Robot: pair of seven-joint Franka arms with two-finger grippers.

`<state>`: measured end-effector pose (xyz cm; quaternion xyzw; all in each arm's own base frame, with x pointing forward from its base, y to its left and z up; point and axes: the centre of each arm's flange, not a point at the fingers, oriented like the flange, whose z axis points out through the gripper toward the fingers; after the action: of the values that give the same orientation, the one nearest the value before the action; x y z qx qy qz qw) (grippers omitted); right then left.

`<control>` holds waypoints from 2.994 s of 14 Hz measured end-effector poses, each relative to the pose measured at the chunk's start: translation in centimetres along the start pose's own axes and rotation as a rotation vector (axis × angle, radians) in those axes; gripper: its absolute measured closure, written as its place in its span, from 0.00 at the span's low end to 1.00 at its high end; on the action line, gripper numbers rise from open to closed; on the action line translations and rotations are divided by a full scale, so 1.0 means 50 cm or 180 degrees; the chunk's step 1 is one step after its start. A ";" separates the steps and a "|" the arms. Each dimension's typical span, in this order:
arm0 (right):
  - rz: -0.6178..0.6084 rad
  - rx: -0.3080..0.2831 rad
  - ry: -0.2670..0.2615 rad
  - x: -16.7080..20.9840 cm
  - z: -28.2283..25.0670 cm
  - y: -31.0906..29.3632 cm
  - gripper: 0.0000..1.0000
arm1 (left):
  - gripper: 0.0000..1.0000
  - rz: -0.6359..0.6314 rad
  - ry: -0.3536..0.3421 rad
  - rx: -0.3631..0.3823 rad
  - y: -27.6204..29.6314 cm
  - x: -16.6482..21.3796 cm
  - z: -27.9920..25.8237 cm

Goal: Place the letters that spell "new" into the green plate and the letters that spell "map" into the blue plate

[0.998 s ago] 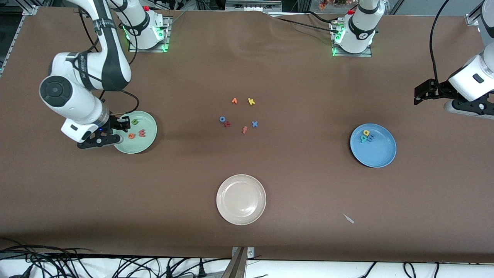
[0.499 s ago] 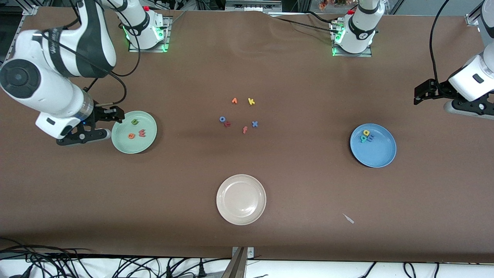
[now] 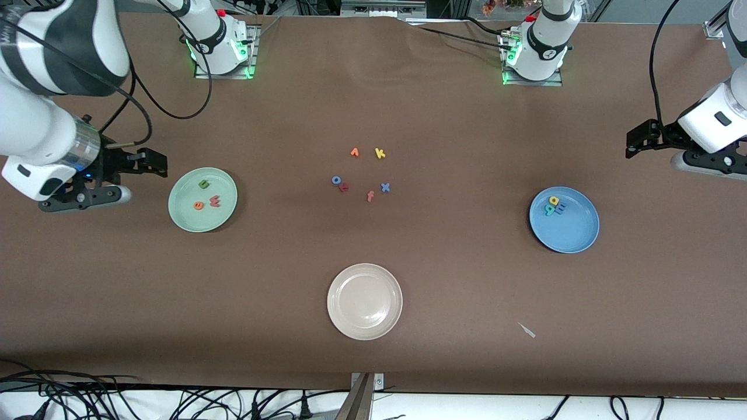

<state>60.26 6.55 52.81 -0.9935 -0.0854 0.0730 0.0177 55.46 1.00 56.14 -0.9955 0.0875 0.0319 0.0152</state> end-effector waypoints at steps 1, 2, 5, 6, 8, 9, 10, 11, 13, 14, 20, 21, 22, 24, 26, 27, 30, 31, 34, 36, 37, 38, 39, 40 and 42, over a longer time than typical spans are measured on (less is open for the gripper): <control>0.0001 0.0085 0.0006 -0.007 -0.008 0.012 0.00 | 0.00 0.0000 0.0000 0.0000 0.000 0.000 0.000; 0.0026 0.0147 0.0022 -0.014 -0.018 0.020 0.00 | 0.00 0.0000 0.0000 0.0000 0.000 0.000 0.000; 0.0146 0.0193 0.0090 -0.047 -0.059 0.023 0.00 | 0.00 0.0001 -0.0001 0.0000 0.000 0.000 0.000; 0.0155 0.0168 0.0116 -0.063 -0.075 0.020 0.00 | 0.00 0.0000 -0.0001 0.0000 0.000 0.000 0.000; 0.0170 0.0123 0.0110 -0.098 -0.096 0.019 0.00 | 0.00 0.0000 -0.0002 0.0000 0.000 0.000 0.000; 0.0174 0.0118 0.0095 -0.110 -0.101 0.018 0.00 | 0.00 0.0001 -0.0002 0.0000 0.000 0.000 0.000; 0.0175 0.0115 0.0095 -0.115 -0.104 0.018 0.00 | 0.00 0.0000 -0.0002 0.0000 0.000 0.000 0.000; 0.0174 0.0108 0.0093 -0.116 -0.103 0.018 0.00 | 0.00 0.0001 -0.0002 0.0000 0.000 0.000 0.000; 0.0166 0.0068 0.0087 -0.116 -0.103 0.017 0.00 | 0.00 0.0000 -0.0002 0.0000 0.000 0.000 0.000; 0.0167 0.0060 0.0074 -0.118 -0.103 0.018 0.00 | 0.00 0.0000 -0.0003 -0.0001 0.000 0.000 0.000; 0.0246 0.0057 0.0078 -0.149 -0.141 0.045 0.00 | 0.00 0.0001 -0.0004 -0.0001 0.000 0.000 0.000; 0.0240 0.0055 0.0096 -0.149 -0.146 0.043 0.00 | 0.00 0.0001 -0.0004 -0.0001 0.000 0.000 0.000; 0.0234 0.0053 0.0109 -0.149 -0.150 0.041 0.00 | 0.00 0.0001 -0.0005 -0.0001 0.000 0.000 0.000; 0.0229 0.0052 0.0115 -0.149 -0.152 0.040 0.00 | 0.00 0.0001 -0.0005 -0.0001 0.000 0.000 0.000; 0.0224 0.0051 0.0112 -0.148 -0.151 0.038 0.00 | 0.00 0.0001 -0.0005 -0.0001 0.000 0.000 0.000; 0.0222 0.0051 0.0106 -0.147 -0.149 0.037 0.00 | 0.00 0.0001 -0.0005 -0.0001 0.000 0.000 0.000; 0.0224 0.0051 0.0059 -0.137 -0.135 0.038 0.00 | 0.00 0.0001 -0.0007 -0.0001 0.000 0.000 0.000; 0.0226 0.0046 0.0043 -0.134 -0.130 0.039 0.00 | 0.00 0.0001 -0.0007 -0.0001 0.000 0.000 0.001; 0.0232 0.0027 0.0018 -0.129 -0.122 0.042 0.00 | 0.00 0.0001 -0.0008 -0.0002 0.000 0.000 0.001; 0.0231 0.0026 0.0017 -0.129 -0.122 0.042 0.00 | 0.00 0.0001 -0.0008 -0.0002 0.000 0.000 0.001; 0.0229 0.0025 0.0017 -0.129 -0.122 0.043 0.00 | 0.00 0.0001 -0.0009 -0.0002 0.000 0.000 0.001; 0.0229 0.0025 0.0017 -0.129 -0.122 0.044 0.00 | 0.00 0.0001 -0.0009 -0.0002 0.000 0.000 0.001; 0.0230 0.0025 0.0017 -0.129 -0.122 0.044 0.00 | 0.00 0.0001 -0.0009 -0.0002 0.000 0.000 0.001; 0.0231 0.0024 0.0017 -0.129 -0.122 0.045 0.00 | 0.00 0.0001 -0.0009 -0.0002 0.000 0.000 0.001; 0.0234 0.0023 0.0018 -0.129 -0.122 0.046 0.00 | 0.00 0.0001 -0.0009 -0.0002 0.000 0.000 0.001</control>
<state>55.23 3.04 59.68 -0.9961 -0.0485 0.0711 0.0189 55.44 0.99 56.10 -0.9955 0.0876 0.0333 0.0151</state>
